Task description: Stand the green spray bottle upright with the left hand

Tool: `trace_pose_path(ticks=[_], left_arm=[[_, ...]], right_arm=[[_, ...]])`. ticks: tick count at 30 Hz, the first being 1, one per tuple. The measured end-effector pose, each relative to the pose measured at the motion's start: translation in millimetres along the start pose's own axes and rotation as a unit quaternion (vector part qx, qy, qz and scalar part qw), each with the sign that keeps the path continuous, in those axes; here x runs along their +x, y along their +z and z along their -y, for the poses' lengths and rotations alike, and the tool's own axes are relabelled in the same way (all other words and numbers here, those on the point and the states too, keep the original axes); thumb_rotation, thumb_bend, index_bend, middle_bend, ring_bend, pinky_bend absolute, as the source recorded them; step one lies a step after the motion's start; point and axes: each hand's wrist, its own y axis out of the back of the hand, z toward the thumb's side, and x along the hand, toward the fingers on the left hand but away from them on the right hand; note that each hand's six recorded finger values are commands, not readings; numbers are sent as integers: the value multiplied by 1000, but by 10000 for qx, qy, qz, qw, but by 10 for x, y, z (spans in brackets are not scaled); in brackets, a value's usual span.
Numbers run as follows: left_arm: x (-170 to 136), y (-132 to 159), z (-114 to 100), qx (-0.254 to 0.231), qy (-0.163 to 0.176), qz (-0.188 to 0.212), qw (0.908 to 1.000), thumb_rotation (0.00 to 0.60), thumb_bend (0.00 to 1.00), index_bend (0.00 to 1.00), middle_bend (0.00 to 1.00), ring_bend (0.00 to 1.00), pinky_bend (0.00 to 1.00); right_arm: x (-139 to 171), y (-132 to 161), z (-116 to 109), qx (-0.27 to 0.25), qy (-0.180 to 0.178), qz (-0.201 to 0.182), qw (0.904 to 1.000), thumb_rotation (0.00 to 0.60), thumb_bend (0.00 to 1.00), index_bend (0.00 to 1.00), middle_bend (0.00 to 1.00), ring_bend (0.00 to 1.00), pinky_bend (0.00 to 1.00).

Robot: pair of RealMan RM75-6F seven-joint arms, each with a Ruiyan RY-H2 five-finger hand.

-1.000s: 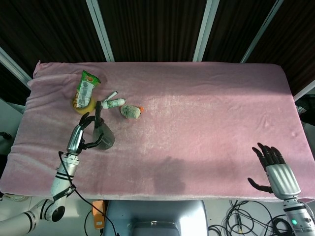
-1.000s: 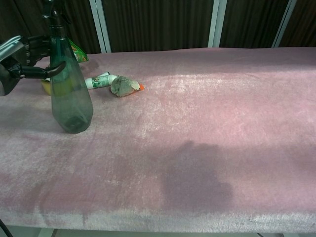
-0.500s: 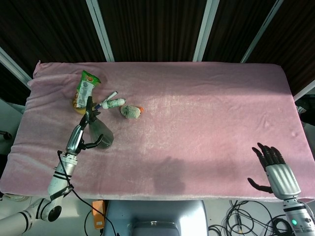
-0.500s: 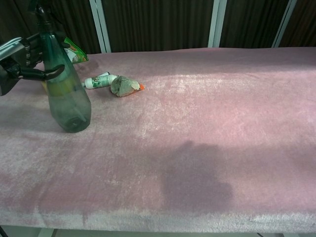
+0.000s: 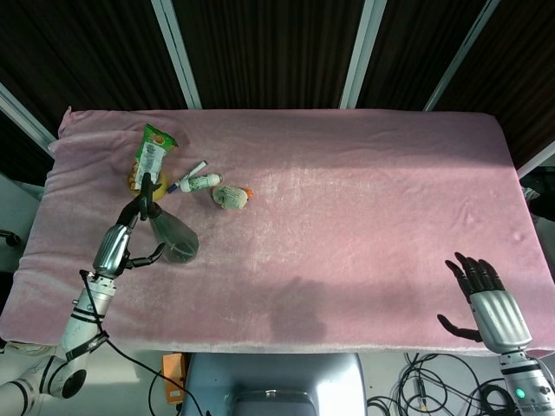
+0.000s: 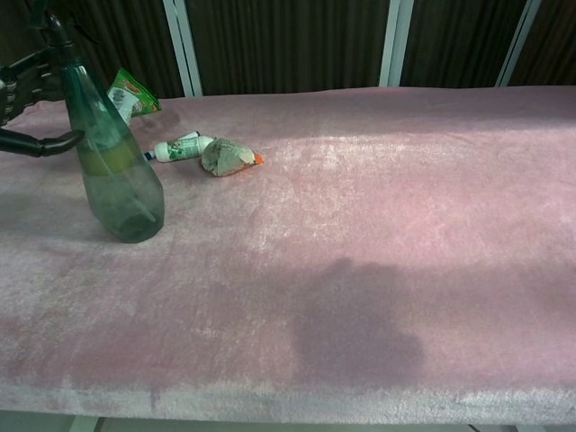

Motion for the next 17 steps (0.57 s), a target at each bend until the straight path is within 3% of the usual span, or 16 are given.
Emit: trace_pose_path(ticks=[4, 8, 11, 13, 17], left_arm=[[-257, -272, -238, 1192, -32, -291, 9924, 600, 329, 0, 0, 0, 0], [-695, -500, -473, 2383, -62, -750, 9683, 600, 333, 0, 0, 0, 0], [-1030, -479, -561, 3007, -5, -892, 9495, 600, 333, 0, 0, 0, 0], [-1185, -377, -570, 3207, 34, -832, 9435, 600, 333, 0, 0, 0, 0], [-1433, -187, -590, 3328, 59, -636, 9408, 600, 333, 0, 0, 0, 0]], right_arm=[[10, -9, -4, 22, -21, 23, 10000, 600, 368, 0, 0, 0, 0], [9, -4, -6, 54, -60, 44, 10000, 600, 368, 0, 0, 0, 0], [3, 5, -14, 82, -110, 55, 9999, 600, 367, 0, 0, 0, 0], [4, 17, -7, 106, -126, 58, 9998, 600, 367, 0, 0, 0, 0], [32, 24, 22, 178, -108, 60, 9998, 600, 368, 0, 0, 0, 0]])
